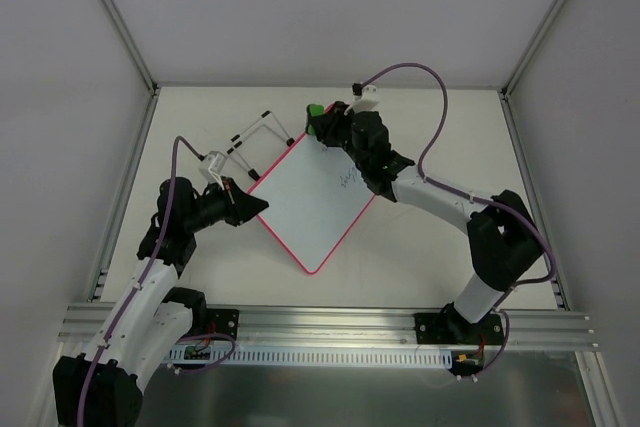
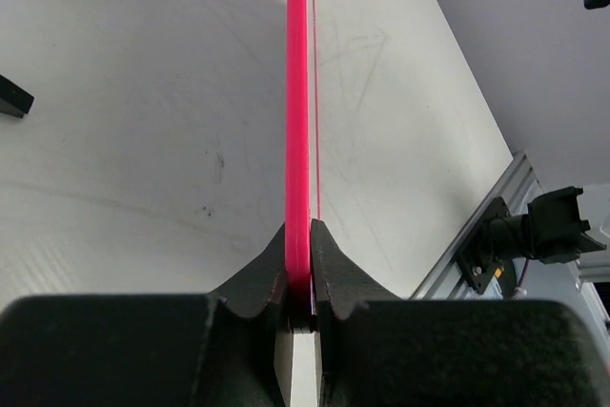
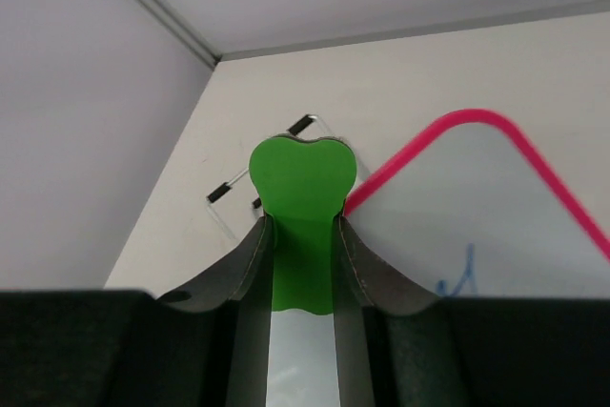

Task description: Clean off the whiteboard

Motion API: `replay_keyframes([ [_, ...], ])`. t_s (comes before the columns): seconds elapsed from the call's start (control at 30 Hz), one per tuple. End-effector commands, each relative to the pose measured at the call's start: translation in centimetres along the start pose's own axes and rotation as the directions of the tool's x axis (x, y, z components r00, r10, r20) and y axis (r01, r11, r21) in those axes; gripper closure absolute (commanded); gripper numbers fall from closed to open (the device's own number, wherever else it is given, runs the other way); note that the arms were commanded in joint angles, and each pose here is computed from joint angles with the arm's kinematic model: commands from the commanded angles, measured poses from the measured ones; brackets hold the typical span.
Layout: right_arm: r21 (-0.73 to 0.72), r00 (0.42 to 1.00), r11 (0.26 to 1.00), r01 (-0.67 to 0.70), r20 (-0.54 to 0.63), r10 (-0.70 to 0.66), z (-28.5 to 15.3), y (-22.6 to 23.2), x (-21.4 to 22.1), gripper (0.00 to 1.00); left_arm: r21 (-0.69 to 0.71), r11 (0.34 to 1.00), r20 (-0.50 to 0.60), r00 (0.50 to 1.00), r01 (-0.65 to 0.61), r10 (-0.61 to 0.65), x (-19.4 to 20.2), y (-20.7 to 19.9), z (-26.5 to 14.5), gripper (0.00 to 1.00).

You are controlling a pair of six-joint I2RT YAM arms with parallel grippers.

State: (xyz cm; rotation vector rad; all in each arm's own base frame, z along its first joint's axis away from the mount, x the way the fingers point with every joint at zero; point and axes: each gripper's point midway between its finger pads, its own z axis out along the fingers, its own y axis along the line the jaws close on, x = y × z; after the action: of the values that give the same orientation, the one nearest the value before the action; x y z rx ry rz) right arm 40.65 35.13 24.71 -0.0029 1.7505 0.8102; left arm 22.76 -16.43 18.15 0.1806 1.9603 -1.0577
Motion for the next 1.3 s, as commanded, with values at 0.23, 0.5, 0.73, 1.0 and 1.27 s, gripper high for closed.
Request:
replay_keyframes([
  [0.23,0.335,0.989,0.942,-0.033,-0.122,0.078,-4.9,-12.6,6.9,1.00,0.063,0.995,-0.088,0.992,-0.082,0.087,2.5,-0.7,-0.5,1.00],
  [0.5,0.193,0.973,0.978,0.076,-0.230,-0.030,-5.0,-9.7,7.9,1.00,0.072,0.993,-0.103,0.989,-0.097,0.104,2.4,-0.7,-0.3,1.00],
  [0.73,0.021,0.962,0.991,0.132,-0.244,-0.123,-3.1,-1.6,6.5,1.00,0.086,0.988,-0.096,0.986,-0.126,0.134,1.9,-1.1,-0.4,1.00],
  [1.0,0.043,0.967,0.989,0.143,-0.219,-0.131,-2.1,-0.6,5.1,1.00,0.093,0.986,-0.090,0.985,-0.140,0.148,1.8,-1.3,-0.6,1.00],
  [1.27,0.243,0.972,0.963,0.117,-0.228,-0.061,-1.7,-9.2,3.1,1.00,0.095,0.984,-0.086,0.983,-0.152,0.160,1.8,-1.5,-0.8,1.00],
])
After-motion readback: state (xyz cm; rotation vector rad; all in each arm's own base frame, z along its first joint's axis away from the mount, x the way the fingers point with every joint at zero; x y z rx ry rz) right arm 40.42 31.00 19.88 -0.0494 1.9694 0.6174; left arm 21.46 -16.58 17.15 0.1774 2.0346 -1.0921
